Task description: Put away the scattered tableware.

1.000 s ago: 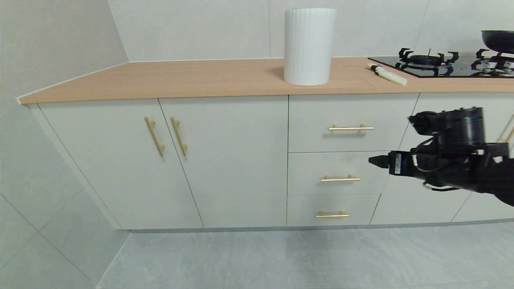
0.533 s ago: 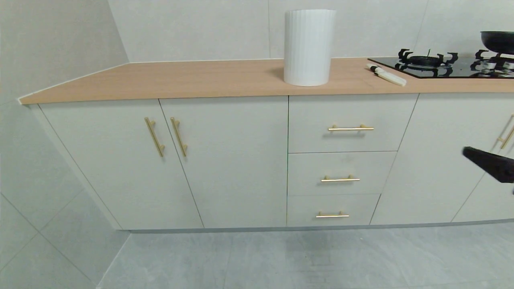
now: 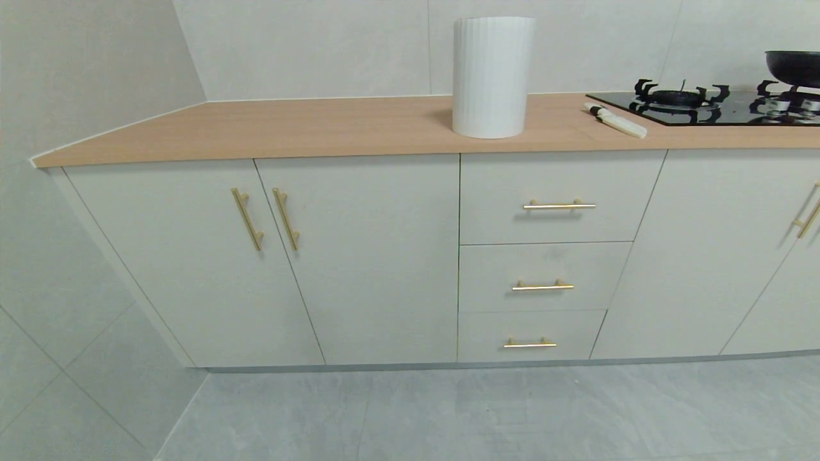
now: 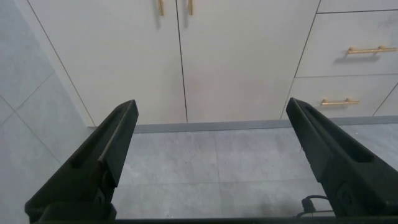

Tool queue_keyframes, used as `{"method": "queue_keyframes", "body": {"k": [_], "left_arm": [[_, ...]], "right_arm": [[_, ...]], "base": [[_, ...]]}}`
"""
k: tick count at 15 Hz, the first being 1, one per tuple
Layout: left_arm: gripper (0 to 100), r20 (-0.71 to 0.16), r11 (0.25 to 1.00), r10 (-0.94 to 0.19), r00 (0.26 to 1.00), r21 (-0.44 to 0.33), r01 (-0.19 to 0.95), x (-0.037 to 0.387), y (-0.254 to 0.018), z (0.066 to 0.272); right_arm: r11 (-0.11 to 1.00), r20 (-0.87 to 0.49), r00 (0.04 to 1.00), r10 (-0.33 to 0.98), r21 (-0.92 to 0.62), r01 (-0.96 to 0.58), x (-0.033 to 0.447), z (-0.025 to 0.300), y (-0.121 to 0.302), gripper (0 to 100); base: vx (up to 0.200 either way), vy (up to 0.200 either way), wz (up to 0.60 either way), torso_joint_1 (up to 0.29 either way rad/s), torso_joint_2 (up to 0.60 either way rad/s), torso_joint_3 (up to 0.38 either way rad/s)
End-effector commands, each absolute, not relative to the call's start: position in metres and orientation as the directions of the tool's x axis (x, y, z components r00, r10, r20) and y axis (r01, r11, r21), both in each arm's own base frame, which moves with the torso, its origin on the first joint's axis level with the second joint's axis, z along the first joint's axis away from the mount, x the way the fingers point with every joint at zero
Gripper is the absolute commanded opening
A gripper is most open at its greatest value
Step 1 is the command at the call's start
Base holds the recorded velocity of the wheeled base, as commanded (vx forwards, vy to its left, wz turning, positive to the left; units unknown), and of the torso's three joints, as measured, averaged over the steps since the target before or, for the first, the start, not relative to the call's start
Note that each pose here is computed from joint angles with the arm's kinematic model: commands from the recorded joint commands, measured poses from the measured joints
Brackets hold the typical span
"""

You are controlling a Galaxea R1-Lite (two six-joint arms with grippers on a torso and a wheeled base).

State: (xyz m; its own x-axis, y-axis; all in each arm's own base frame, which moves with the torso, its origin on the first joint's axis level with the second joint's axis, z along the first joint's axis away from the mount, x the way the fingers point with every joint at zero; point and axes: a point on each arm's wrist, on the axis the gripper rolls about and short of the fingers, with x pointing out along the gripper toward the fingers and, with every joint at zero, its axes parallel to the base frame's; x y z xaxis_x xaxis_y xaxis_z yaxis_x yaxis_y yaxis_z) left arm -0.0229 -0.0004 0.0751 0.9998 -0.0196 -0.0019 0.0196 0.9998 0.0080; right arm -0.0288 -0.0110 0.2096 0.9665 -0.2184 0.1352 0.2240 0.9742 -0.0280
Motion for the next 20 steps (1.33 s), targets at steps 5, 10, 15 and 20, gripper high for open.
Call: {"method": "queue_keyframes", "body": {"k": [5, 10, 15, 20], "left_arm": [[100, -0.003, 1.0, -0.02, 1.0, 0.008, 0.02, -0.023, 0.0, 0.075], [100, -0.003, 1.0, -0.02, 1.0, 0.008, 0.02, -0.023, 0.0, 0.075], [100, -0.003, 1.0, -0.02, 1.0, 0.008, 0.02, -0.023, 0.0, 0.075], [100, -0.003, 1.0, -0.02, 1.0, 0.008, 0.02, -0.023, 0.0, 0.075]], "right_arm": [[0.962, 0.268, 0.927, -0.261, -0.013, 0.274, -0.081, 0.175, -0.006, 100], [0.996, 0.114, 0.99, -0.08, 0.045, 0.075, -0.047, 0.127, -0.002, 100], [0.999, 0.058, 0.998, -0.032, 0.011, 0.032, -0.026, 0.088, -0.001, 100], [1.0, -0.006, 1.0, 0.003, 0.0, -0.003, -0.023, 0.075, 0.0, 100]], "base": [[0.0, 0.0, 0.0, 0.0, 0.0, 0.0], [0.0, 0.0, 0.0, 0.0, 0.0, 0.0], [0.0, 0.0, 0.0, 0.0, 0.0, 0.0], [0.0, 0.0, 0.0, 0.0, 0.0, 0.0]]}}
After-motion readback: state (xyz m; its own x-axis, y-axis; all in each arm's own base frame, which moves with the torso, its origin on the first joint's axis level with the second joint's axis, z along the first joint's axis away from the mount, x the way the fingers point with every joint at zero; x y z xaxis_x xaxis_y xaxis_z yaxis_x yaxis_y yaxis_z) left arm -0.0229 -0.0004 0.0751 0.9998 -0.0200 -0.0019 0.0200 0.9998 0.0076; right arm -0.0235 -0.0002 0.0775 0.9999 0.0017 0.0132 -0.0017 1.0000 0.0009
